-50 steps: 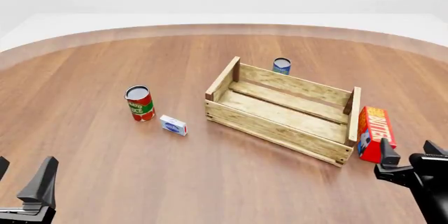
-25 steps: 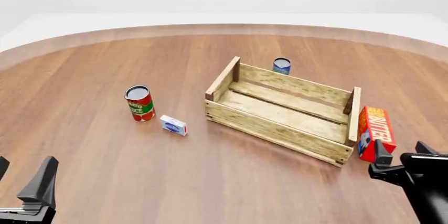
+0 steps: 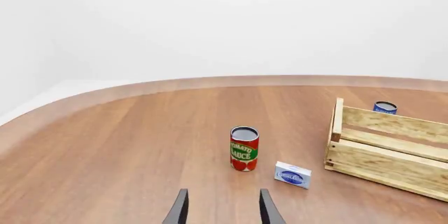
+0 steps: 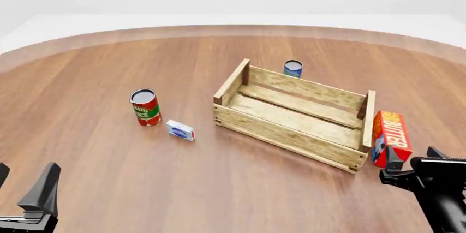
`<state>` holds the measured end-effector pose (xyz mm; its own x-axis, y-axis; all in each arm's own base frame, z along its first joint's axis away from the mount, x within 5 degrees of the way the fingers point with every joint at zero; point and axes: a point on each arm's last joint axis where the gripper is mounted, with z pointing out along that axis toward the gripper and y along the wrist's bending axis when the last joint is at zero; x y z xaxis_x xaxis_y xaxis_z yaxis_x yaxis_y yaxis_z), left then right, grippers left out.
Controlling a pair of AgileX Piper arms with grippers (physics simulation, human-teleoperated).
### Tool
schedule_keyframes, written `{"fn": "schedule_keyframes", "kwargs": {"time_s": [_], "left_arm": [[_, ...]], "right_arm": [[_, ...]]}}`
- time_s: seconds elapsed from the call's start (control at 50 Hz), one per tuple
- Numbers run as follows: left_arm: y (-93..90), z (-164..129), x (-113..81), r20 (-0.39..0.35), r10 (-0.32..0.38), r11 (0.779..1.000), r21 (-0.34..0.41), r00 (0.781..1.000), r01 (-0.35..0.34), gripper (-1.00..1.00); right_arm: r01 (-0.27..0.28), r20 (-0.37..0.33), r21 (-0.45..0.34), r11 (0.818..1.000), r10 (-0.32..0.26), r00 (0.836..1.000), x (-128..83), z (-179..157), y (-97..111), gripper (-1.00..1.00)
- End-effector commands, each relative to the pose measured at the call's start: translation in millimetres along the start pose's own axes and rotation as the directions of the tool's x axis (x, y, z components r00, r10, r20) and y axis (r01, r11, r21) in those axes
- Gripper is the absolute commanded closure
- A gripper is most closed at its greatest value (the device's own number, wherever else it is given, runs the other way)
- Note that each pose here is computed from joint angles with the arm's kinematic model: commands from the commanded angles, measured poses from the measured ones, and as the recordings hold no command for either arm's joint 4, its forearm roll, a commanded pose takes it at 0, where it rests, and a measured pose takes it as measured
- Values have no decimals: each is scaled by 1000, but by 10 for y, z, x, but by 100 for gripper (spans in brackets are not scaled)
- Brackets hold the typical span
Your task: Pick up the butter and put it in the tray.
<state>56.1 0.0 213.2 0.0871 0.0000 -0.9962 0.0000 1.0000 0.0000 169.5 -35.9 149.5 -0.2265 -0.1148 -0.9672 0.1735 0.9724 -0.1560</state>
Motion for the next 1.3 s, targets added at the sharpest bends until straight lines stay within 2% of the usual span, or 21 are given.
{"fn": "schedule_keyframes", "kwargs": {"time_s": [0.02,0.42,1.3], "left_arm": [[0,0,0,0,0,1000,0,1000,0,-100],[0,0,0,0,0,1000,0,1000,0,-100],[0,0,0,0,0,1000,0,1000,0,-100]], "right_arm": [[5,-6,1,1000,-5,1000,16,75,-2,-100],[13,-16,19,1000,-13,1000,66,151,-30,-100],[31,-76,5,1000,-31,997,188,380,-12,-100]]}}
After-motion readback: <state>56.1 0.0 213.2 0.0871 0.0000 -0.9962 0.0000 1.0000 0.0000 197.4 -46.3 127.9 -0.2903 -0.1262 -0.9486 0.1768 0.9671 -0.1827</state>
